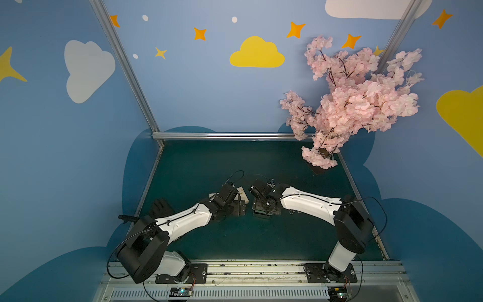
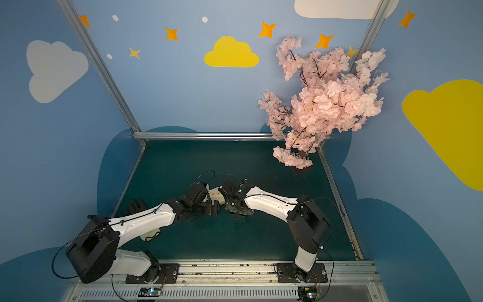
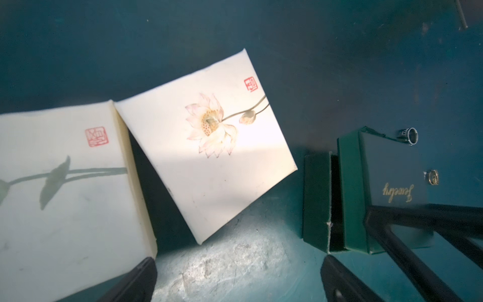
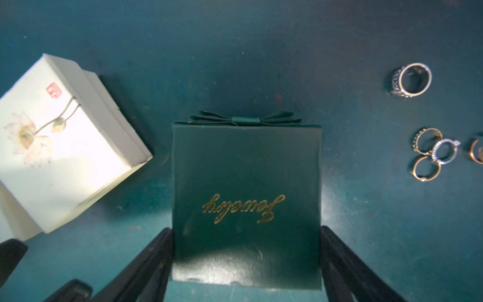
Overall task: Take the rings out of the lift-off lid box
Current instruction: Close the lid on the jewelry box.
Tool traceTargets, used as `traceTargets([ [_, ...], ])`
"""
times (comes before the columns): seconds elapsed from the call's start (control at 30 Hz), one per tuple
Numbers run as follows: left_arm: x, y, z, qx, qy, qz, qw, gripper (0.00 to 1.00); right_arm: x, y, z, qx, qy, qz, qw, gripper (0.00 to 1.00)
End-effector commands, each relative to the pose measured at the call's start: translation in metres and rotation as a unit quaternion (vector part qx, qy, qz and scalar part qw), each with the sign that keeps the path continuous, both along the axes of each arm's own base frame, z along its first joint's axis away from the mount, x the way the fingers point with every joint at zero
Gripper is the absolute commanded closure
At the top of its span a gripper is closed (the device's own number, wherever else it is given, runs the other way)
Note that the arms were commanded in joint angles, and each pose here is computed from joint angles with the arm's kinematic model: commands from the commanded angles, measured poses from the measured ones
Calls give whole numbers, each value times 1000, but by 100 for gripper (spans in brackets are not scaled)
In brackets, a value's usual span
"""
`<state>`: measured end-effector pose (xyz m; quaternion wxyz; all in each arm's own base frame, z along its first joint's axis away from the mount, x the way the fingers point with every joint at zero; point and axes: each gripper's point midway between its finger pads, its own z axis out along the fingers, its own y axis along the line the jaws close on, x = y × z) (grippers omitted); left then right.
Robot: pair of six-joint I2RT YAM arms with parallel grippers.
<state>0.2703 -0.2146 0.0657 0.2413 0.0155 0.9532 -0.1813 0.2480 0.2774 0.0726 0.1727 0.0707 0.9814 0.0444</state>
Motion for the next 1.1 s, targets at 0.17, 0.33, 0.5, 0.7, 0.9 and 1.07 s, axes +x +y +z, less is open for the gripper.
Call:
traceTargets([
  [0.17, 0, 0, -4, 5, 6, 0, 1000, 1, -3, 9, 0, 1, 5, 5, 1000, 15],
  [0.33, 0, 0, -5, 7, 5, 0, 1000, 1, -6, 12, -2, -4, 8, 11, 1000, 15],
  [0.5, 0, 0, -5, 6, 6, -1, 1000, 1, -6, 11, -5, -12, 11, 14, 1000, 15],
  [0.7, 0, 0, -5, 7, 8, -1, 1000, 1, -10, 10, -9, -17, 21, 17, 999, 15],
  [0.9, 0, 0, -5, 8, 10, -1, 1000, 1, -12, 10, -11, -17, 22, 13, 1000, 15],
  [1.07, 0, 0, -6, 9, 10, -1, 1000, 1, -12, 12, -13, -14, 26, 13, 999, 11],
])
